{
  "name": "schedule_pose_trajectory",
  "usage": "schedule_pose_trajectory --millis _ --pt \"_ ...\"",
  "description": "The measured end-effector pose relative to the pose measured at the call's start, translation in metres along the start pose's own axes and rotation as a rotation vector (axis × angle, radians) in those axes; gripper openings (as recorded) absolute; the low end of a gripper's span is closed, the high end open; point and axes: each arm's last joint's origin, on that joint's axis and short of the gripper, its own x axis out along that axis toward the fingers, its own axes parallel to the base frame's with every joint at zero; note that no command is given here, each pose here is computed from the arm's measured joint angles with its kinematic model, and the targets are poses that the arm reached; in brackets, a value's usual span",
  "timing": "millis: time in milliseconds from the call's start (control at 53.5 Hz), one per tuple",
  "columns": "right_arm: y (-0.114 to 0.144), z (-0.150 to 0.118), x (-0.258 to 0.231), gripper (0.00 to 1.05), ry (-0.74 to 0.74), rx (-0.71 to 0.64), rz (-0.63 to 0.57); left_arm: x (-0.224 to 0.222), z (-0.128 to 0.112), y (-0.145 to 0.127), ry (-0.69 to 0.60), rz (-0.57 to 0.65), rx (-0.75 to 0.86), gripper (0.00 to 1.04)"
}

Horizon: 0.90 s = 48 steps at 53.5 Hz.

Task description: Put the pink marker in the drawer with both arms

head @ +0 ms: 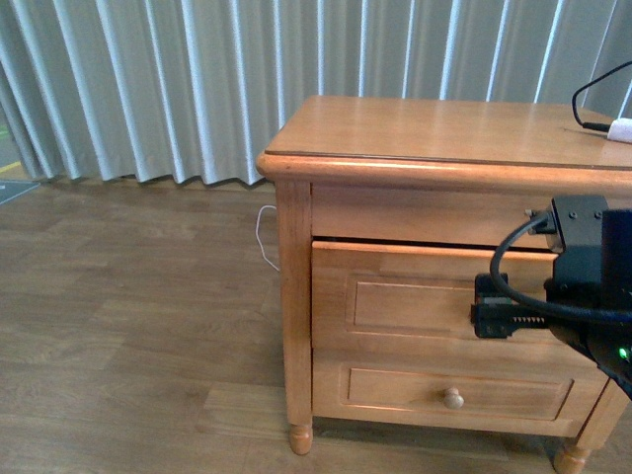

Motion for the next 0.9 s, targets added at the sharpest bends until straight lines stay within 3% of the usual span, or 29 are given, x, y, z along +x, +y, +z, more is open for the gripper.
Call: schedule_pose_trajectory --millis 542,898 --pt "0.007 0.003 0.013 0.96 -0.015 0.013 -0.004 0.000 0.000 0.000 0.000 0.000 0.000 0.98" --pt "-0.014 0.018 -0.061 0.96 0.012 0.032 0.075 0.000 0.000 0.000 0.000 0.000 0.000 0.98"
